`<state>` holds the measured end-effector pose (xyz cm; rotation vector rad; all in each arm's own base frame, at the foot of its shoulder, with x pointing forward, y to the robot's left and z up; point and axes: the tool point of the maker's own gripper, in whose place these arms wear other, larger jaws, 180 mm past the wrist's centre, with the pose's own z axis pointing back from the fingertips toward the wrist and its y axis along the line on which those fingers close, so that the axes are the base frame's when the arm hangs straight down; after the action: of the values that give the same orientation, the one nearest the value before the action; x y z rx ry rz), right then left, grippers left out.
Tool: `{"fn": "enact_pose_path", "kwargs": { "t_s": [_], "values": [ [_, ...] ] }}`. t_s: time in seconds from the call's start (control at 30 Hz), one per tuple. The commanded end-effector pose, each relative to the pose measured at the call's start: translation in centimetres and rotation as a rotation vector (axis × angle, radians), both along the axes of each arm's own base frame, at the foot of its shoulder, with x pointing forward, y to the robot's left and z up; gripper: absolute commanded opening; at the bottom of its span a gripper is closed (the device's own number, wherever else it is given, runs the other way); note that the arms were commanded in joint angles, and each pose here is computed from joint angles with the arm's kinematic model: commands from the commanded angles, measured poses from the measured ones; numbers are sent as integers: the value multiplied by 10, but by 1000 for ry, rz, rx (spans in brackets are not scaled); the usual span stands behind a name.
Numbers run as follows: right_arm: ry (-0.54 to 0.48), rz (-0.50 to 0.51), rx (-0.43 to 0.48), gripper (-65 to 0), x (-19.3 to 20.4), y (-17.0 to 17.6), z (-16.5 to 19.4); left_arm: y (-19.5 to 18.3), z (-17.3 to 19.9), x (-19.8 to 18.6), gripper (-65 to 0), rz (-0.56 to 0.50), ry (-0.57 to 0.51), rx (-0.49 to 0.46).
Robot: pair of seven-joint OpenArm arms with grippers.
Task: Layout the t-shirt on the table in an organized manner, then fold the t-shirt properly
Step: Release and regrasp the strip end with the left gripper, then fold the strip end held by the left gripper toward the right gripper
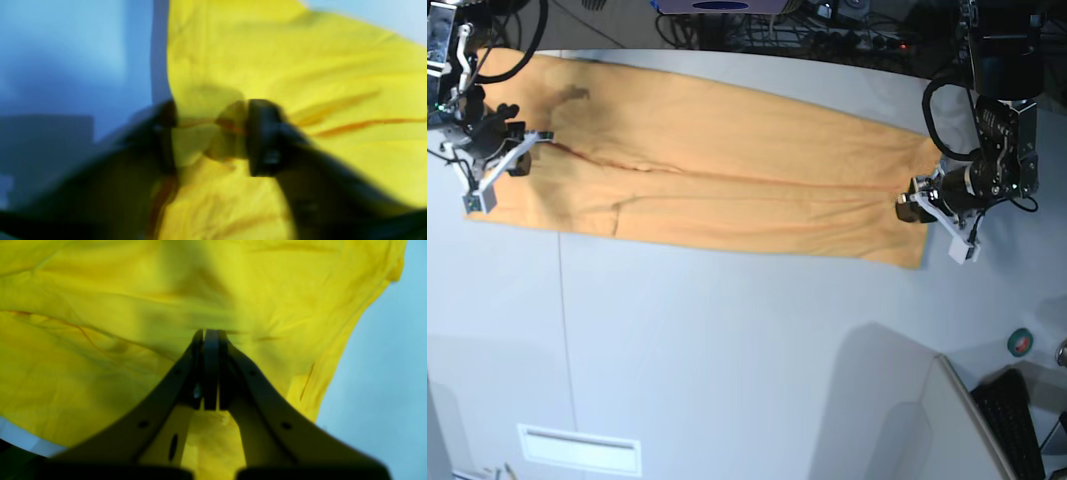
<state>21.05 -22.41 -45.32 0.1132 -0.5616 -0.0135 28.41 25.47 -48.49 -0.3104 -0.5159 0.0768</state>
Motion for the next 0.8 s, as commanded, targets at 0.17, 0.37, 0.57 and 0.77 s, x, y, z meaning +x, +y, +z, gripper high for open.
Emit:
{"fn": "enact_pose_path", "kwargs": {
  "t_s": [0.17, 0.37, 0.57, 0.77],
  "values": [
    [-47, 4, -8, -650, 10, -4, 11, 15, -6, -17, -650, 20, 54, 25],
    [-42, 9, -7, -650, 9, -3, 10, 62, 20, -14, -650, 160, -32, 50],
    [-41, 10, -6, -650, 9, -2, 10, 55, 70, -19, -650, 68, -165, 159],
    [-44, 12, -6, -650, 10, -2, 11, -12, 81, -27, -650, -24, -202, 139]
  ]
}}
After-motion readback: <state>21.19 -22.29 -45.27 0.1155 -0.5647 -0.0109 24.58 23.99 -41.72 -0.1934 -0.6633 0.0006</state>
